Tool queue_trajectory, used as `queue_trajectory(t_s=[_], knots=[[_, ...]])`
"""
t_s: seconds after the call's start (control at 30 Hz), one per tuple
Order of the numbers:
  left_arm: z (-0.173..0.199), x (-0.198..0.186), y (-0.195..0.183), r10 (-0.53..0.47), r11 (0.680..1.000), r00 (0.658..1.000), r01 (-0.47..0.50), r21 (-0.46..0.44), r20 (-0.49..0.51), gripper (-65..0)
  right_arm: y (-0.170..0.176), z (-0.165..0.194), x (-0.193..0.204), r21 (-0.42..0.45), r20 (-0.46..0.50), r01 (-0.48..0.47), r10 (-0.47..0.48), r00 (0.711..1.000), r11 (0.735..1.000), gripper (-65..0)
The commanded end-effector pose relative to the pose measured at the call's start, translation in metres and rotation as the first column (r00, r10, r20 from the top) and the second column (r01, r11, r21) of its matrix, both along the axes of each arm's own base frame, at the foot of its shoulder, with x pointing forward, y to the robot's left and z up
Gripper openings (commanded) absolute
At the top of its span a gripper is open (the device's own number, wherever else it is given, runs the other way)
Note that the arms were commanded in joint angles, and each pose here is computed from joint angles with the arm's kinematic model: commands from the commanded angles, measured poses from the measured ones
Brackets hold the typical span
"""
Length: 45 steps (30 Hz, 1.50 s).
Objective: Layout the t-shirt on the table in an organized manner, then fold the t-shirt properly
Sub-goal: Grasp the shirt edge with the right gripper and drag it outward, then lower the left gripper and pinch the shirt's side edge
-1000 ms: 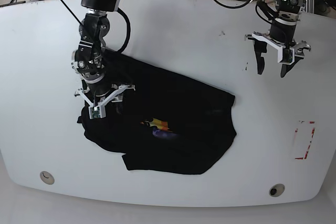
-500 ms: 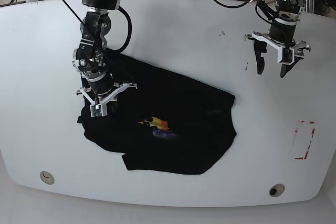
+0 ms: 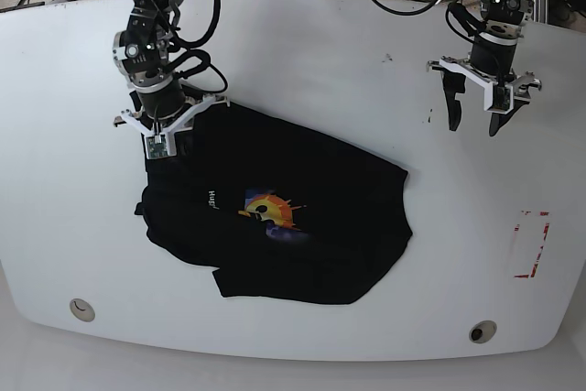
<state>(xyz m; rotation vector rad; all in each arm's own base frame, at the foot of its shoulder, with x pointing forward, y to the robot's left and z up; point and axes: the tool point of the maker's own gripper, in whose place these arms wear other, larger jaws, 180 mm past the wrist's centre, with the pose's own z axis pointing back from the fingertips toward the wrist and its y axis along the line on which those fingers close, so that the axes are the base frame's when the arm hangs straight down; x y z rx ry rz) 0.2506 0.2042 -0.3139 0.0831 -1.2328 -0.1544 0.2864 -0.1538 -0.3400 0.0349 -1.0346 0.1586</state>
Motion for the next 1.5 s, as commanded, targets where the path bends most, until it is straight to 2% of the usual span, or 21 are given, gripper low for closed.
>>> queue_trajectory(t_s=[0.0,0.23,0.43,0.7,0.93,1.2,1.33,1.47], knots=[[0.010,0.008,-0.009,-0.025,1.000,0.999,0.025,-0.011,0.048,-27.1,0.001,0.017,-0.007,-0.011,0.048,-0.012,0.013,0.999,1.000,-65.0],[0.004,0.011,-0.022,-0.056,0.998,0.998,0.057,-0.032,0.039,-27.1,-0.026,-0.001,-0.049,-0.051,-0.037,0.046,-0.048,0.998,0.998,-65.0],[0.003,0.011,-0.027,-0.065,0.997,0.997,0.067,-0.039,0.038,-27.1,-0.059,-0.010,-0.076,-0.105,-0.098,0.057,-0.068,0.993,0.993,-65.0],[0.002,0.012,-0.038,-0.095,0.994,0.995,0.096,-0.051,0.035,-27.1,-0.102,-0.007,-0.096,-0.182,-0.126,0.092,-0.116,0.985,0.979,-65.0],[0.006,0.018,-0.047,-0.116,0.991,0.992,0.119,-0.060,0.053,-27.1,-0.140,-0.002,-0.096,-0.249,-0.125,0.119,-0.153,0.980,0.961,-65.0],[0.007,0.024,-0.057,-0.137,0.987,0.989,0.141,-0.073,0.063,-27.1,-0.180,-0.003,-0.086,-0.286,-0.128,0.145,-0.188,0.974,0.947,-65.0],[-0.005,0.024,-0.057,-0.132,0.988,0.991,0.132,-0.076,0.010,-26.8,-0.193,-0.005,-0.082,-0.283,-0.126,0.168,-0.211,0.969,0.944,-65.0],[-0.016,0.041,-0.055,-0.119,0.990,0.992,0.115,-0.082,-0.041,-26.8,-0.192,-0.007,-0.081,-0.276,-0.128,0.165,-0.207,0.970,0.947,-65.0]])
